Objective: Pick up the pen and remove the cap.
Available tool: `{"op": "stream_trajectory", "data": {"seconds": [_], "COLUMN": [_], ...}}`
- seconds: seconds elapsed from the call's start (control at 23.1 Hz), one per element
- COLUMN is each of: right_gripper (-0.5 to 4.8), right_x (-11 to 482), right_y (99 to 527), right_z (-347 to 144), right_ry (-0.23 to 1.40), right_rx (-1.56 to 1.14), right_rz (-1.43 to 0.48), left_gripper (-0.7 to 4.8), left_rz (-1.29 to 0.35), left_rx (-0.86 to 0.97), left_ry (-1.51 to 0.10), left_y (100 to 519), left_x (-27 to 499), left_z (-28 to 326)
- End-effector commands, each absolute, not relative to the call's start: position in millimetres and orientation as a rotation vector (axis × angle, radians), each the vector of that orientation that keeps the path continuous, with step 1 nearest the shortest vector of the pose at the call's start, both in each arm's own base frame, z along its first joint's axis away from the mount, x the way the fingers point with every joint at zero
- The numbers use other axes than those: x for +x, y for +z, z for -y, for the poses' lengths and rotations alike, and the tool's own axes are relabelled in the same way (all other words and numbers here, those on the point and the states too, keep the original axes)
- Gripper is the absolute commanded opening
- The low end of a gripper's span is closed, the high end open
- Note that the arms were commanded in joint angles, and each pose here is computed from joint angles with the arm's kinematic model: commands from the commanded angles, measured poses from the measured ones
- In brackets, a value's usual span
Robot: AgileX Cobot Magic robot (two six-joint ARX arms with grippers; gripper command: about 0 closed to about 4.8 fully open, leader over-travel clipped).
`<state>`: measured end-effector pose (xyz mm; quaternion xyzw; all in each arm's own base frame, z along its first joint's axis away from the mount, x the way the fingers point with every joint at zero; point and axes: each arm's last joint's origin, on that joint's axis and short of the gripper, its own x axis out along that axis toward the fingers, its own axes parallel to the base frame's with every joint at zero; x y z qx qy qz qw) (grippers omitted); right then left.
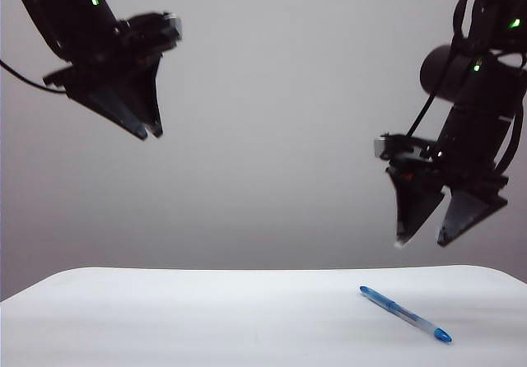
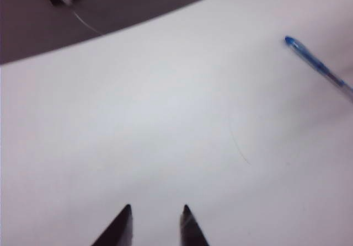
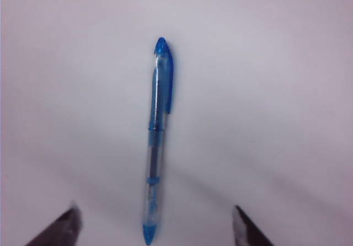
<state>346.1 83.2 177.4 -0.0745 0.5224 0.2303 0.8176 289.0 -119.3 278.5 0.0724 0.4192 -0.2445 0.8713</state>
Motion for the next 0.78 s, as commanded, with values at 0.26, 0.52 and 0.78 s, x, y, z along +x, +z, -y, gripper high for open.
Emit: {"op": "stream_trajectory", "data": {"seconds": [0.26,0.52,0.78], "right_gripper": [3.38,3.37,3.19], "right_x": [352.8,355.5,354.6], "right_y": [140.6,121.8,114.4], "right_z": [-96.7,-108.4,-118.2], "right_ry": [0.512,0.499,0.468], "right_rx": [-0.19,-0.239,-0.343], "right_rz": [-1.194,-1.205,-1.196], "left_gripper": [1.34,1.34,1.34], "left_rz": [-0.901,-0.894,-0.883], "left_rx": [0.129,0.129,0.128], "left_ry": [-0.566,-0.567,-0.567], "left_y": [272.8,273.2,273.9], "left_x": [292.7,293.2,293.9], "left_z": [123.1,123.3,123.6]}}
